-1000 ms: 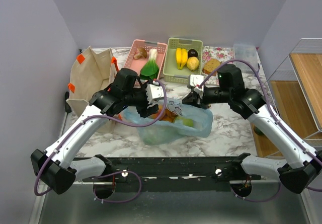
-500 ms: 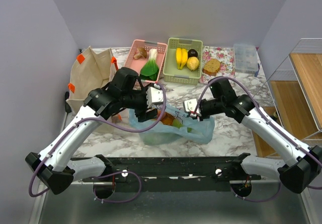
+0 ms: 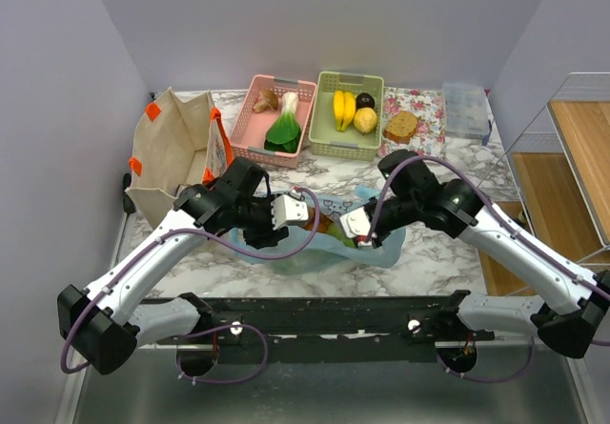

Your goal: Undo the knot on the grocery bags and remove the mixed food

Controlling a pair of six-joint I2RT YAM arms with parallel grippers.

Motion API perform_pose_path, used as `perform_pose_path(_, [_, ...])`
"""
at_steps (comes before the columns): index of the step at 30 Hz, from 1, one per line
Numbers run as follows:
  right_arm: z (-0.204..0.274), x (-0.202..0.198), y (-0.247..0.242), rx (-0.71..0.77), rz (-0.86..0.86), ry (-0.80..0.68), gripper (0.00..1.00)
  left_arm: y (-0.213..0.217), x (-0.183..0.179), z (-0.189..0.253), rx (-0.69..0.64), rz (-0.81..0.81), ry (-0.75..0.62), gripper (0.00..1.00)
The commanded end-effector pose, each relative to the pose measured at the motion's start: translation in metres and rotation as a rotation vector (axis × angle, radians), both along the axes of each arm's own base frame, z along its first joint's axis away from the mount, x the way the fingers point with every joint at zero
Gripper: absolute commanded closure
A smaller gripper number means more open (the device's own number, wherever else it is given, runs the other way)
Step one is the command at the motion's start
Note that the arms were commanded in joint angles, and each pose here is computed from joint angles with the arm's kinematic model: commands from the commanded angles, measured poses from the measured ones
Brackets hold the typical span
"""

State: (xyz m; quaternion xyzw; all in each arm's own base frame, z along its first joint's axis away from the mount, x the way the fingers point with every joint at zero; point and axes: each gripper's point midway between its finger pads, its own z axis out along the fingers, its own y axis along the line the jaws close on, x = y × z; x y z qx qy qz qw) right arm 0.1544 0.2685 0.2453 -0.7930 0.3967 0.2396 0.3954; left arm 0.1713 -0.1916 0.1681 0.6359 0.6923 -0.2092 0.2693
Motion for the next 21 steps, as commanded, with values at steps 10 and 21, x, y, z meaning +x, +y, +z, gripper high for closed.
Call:
perform_pose_path(10, [-0.115,0.068,-0.028,-0.322,-0.334,-0.065,0.37,-0.003,0.004,-0.011,-0.039,-0.114,-0.103,0.57])
perform_pose_path(21, [-0.158,0.077,-0.077,-0.401,-0.512,0.16,0.0,0.069,-0.008,-0.107,0.207,-0.228,-0.183,0.54])
